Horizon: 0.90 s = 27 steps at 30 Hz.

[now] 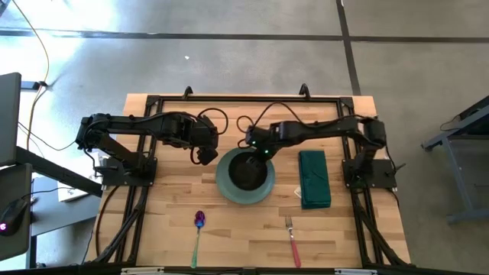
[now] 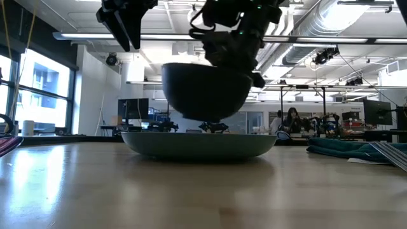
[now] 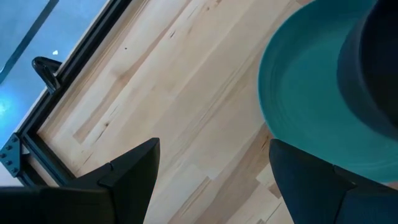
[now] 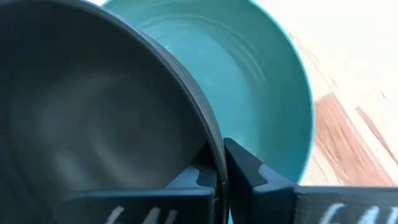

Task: Set table place
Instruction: Put the black bowl on top of the green plate on the table

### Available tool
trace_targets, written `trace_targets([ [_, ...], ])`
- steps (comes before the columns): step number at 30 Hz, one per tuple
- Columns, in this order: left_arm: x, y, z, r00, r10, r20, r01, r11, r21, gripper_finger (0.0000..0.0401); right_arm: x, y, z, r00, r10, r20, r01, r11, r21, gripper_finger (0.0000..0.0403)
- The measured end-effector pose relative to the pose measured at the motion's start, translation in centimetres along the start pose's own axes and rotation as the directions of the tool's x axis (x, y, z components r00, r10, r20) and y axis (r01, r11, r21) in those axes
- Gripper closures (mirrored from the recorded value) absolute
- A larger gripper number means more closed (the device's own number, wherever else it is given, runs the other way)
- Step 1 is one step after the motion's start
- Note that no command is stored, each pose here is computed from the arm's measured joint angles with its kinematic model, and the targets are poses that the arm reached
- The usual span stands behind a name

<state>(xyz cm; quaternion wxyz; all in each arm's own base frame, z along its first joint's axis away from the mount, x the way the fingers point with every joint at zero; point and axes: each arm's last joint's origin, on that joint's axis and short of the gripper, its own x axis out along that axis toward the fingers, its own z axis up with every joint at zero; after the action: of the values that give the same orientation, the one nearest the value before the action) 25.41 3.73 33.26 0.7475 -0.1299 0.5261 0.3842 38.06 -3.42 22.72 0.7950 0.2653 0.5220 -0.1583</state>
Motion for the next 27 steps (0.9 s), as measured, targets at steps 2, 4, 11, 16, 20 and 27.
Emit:
trace_targets([
  [2,0.0,0.0,0.0,1.0,0.0,0.001,0.0,1.0,0.0,0.0114,0.4,0.3,0.6,1.0,-0.008,-0.008,0.008,1.0,-0.021,0.0403],
  [4,0.0,0.0,0.0,1.0,0.0,0.0,0.0,1.0,0.0,0.0114,1.0,0.6,1.2,1.0,-0.017,-0.015,0.016,0.999,-0.042,0.0403],
  [11,0.0,0.0,0.0,1.0,0.0,0.0,0.0,1.0,0.0,0.0114,3.4,0.5,1.3,0.983,-0.097,-0.155,0.079,0.99,-0.116,0.0403],
  [16,0.0,0.0,0.0,1.0,-0.001,0.002,0.001,1.0,-0.002,0.0114,4.0,0.6,1.5,0.986,-0.07,-0.148,0.053,0.992,-0.115,0.0403],
  [20,0.0,0.0,0.0,1.0,-0.002,0.003,0.002,1.0,-0.002,0.0114,4.0,0.9,1.9,0.993,-0.046,-0.11,0.033,0.993,-0.116,0.0403],
  [27,0.0,0.0,0.0,1.0,-0.002,0.003,0.002,1.0,-0.003,0.0114,4.0,1.1,1.8,0.993,-0.04,-0.112,0.026,0.992,-0.121,0.0403],
])
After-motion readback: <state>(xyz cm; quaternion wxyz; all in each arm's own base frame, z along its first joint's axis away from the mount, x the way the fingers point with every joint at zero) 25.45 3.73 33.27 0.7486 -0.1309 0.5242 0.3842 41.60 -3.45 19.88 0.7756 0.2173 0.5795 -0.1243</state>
